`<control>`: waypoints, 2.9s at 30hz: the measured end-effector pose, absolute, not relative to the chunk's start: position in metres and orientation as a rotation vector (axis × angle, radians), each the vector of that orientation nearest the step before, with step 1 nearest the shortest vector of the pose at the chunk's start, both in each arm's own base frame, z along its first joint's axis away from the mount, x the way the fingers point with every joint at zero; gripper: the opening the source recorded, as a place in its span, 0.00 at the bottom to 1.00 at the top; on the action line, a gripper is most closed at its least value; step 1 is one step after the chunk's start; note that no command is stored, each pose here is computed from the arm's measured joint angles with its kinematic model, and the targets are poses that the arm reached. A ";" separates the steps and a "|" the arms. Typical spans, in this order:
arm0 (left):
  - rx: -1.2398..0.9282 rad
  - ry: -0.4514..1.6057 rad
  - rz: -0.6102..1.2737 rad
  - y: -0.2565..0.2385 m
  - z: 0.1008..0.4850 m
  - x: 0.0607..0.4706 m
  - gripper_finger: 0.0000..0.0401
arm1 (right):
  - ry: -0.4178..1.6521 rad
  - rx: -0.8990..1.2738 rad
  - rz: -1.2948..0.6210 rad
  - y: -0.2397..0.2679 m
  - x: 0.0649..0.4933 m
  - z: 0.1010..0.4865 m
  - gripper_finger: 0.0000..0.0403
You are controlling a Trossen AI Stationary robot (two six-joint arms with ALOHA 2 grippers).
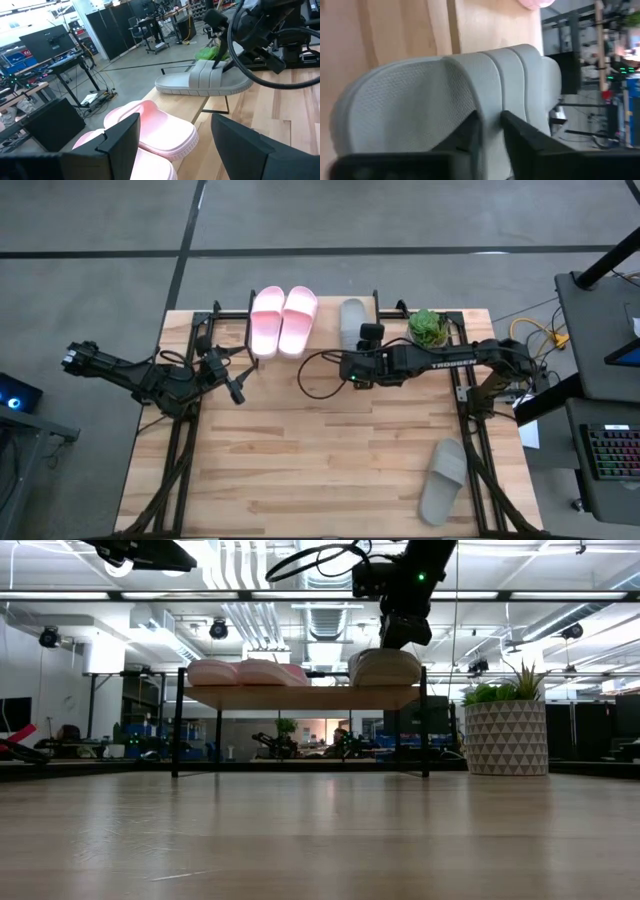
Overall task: Pick and place slides into the shelf
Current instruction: Put the left gray slipper on the shelf, then put the gray slipper on the shelf
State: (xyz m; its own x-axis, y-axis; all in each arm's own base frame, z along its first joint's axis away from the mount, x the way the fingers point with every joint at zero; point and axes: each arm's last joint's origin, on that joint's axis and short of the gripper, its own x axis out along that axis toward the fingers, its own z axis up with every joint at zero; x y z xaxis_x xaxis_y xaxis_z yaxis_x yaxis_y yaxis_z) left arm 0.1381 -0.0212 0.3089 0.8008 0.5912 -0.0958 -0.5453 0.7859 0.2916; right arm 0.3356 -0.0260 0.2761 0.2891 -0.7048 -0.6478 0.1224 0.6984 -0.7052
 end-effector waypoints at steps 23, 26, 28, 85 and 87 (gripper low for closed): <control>0.256 0.185 0.616 -0.021 0.309 0.138 0.57 | 1.030 -0.800 -0.957 -0.007 0.336 0.288 0.02; 0.256 0.185 0.616 -0.021 0.309 0.138 0.57 | 1.050 -0.838 -0.959 -0.007 0.339 0.284 0.02; 0.256 0.185 0.616 -0.021 0.309 0.138 0.57 | 1.065 -0.850 -0.960 -0.009 0.341 0.280 0.02; 0.259 0.190 0.615 -0.021 0.308 0.138 0.57 | 1.076 -0.511 -0.675 0.004 0.341 0.343 0.54; 0.259 0.190 0.615 -0.021 0.308 0.138 0.57 | 1.029 -0.477 -0.680 0.009 0.338 0.356 0.54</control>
State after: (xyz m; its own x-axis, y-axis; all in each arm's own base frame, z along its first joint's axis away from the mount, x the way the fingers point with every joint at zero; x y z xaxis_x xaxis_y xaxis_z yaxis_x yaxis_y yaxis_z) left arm 0.1381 -0.0213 0.3084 0.8010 0.5904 -0.0988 -0.5430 0.7861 0.2953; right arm 0.3379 0.0086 0.3555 0.3442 -0.7102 -0.6141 0.2868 0.7024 -0.6515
